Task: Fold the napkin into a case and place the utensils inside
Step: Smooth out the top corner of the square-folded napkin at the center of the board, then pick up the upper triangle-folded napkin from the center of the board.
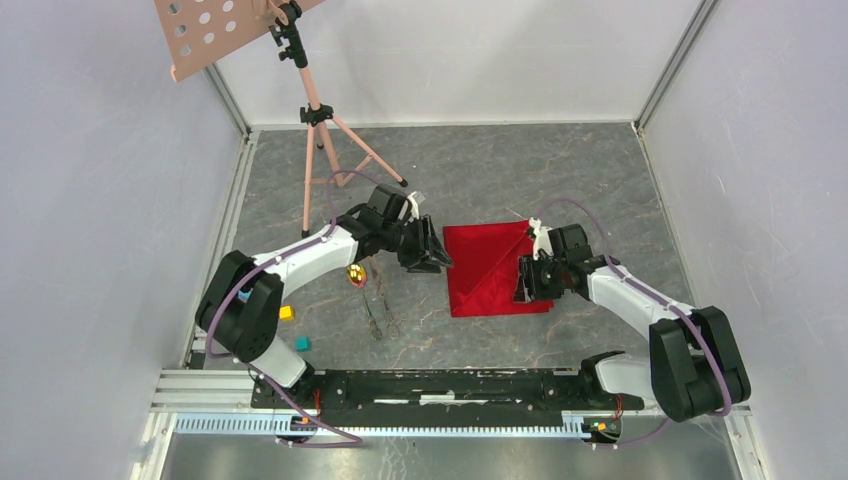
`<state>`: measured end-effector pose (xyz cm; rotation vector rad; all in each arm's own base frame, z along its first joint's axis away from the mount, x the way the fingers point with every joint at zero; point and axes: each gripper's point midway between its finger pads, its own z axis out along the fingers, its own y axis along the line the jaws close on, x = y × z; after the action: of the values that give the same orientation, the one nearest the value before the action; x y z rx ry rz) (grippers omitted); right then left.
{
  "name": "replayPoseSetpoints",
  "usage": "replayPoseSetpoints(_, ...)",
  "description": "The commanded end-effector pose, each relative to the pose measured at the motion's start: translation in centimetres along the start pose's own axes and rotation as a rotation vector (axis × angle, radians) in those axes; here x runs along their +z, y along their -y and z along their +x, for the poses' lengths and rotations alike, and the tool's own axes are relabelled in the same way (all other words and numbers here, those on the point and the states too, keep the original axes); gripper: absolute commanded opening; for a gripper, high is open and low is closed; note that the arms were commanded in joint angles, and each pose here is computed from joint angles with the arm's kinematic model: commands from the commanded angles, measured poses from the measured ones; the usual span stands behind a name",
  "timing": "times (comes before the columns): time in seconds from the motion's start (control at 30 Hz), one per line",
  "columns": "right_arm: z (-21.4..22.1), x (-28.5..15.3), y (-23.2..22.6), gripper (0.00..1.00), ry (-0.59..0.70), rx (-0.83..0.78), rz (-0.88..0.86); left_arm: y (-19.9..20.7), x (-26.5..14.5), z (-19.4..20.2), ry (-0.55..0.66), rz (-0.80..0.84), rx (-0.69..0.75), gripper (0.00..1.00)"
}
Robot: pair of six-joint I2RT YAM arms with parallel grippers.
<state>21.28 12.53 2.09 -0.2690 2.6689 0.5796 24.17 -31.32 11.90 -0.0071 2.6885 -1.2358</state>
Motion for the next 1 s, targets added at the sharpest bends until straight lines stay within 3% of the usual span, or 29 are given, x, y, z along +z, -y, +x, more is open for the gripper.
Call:
replayPoseSetpoints(0.0,-1.1,-0.5,3.7,0.5,0.035,-0.013,0.217,-0.1,-1.5,-0.1,0.035,0.011,0.051,0.5)
replayPoseSetpoints(0.13,-2.5,-1.6,6.0,0.52,0.06,-0.007,0.372,-0.6,-2.5,0.1,0.054,0.011,0.043,0.51)
replayPoseSetpoints(0.27,-5.5,-2.9,4.3,0.56,0.114,-0.069,0.359,-1.4,-3.3,0.2,0.072,0.002,0.035,0.52)
replayPoseSetpoints(0.4,-6.9,-4.0,-0.9,0.66,0.124,-0.202,0.287,-2.3,-4.0,-0.2,0.098,-0.006,0.022,0.52)
replayPoseSetpoints(0.6,-2.0,-1.0,-10.3,0.67,-0.042,-0.361,0.107,-4.2,-5.1,-1.3,0.175,-0.028,-0.045,0.53)
replayPoseSetpoints(0.8,-1.2,1.1,-13.3,0.5,-0.063,-0.414,0.108,-4.8,-5.6,-0.6,0.191,-0.019,-0.066,0.53)
replayPoseSetpoints(0.97,-0.8,2.4,-13.5,0.45,-0.078,-0.449,0.157,-5.3,-5.9,0.0,0.188,-0.03,-0.06,0.54)
